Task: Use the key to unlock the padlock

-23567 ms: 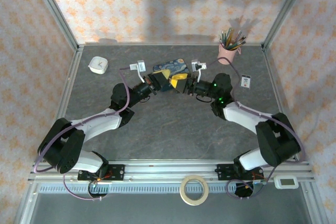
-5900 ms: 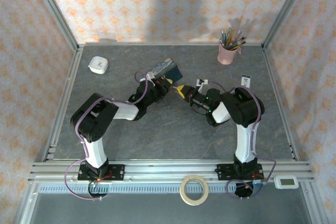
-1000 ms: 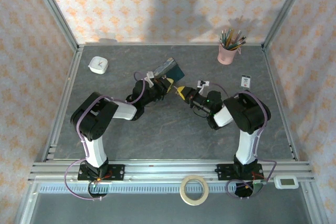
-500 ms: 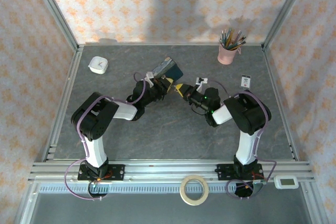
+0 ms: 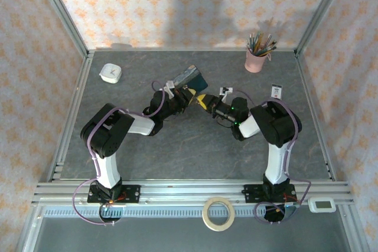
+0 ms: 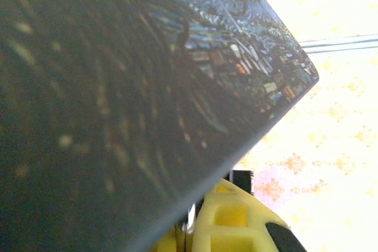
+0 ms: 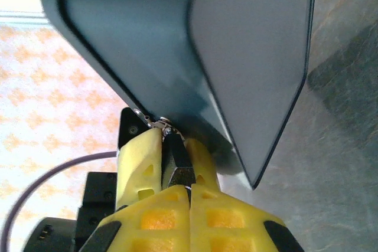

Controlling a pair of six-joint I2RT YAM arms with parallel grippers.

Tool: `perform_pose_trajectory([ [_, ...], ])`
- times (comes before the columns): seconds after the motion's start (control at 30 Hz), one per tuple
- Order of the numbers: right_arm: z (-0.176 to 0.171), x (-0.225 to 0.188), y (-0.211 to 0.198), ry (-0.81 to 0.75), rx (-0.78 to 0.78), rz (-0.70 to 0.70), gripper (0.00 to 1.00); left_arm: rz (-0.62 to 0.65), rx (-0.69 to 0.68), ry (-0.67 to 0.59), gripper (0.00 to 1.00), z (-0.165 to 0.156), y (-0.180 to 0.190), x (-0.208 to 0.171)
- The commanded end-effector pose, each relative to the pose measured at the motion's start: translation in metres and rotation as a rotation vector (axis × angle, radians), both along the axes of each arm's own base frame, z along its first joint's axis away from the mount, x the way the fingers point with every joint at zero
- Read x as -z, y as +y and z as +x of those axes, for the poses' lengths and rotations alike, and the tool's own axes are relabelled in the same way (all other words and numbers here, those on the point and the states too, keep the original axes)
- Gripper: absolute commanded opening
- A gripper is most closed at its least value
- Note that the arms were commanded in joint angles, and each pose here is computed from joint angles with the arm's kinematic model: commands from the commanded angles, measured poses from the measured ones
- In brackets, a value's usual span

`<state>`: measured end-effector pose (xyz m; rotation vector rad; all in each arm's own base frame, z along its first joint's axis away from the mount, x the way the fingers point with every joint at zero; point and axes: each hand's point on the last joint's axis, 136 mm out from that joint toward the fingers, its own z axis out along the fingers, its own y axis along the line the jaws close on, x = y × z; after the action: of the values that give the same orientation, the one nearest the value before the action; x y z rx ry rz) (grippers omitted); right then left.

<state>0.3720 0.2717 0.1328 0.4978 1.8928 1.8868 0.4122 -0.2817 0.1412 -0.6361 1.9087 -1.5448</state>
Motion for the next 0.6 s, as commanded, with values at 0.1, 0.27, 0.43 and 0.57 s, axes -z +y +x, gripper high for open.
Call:
perform_pose_trajectory([
  [0.1,0.005,-0.044,-0.002,0.152,-0.054,0.319,0.00,-0.066,0.329,-0.369,0.00,-0.051,-0.053,-0.066],
  [0.27,-0.001,-0.056,-0.007,0.361,-0.116,0.554,0.00,-0.052,0.339,-0.529,0.00,-0.057,-0.050,-0.078],
  [0.43,0.002,-0.083,-0.010,0.415,-0.141,0.655,0.00,-0.125,0.371,-0.599,0.00,-0.064,-0.046,-0.072],
  [0.57,0.009,-0.095,-0.011,0.425,-0.141,0.706,0.00,-0.126,0.376,-0.619,0.00,-0.069,-0.045,-0.064],
])
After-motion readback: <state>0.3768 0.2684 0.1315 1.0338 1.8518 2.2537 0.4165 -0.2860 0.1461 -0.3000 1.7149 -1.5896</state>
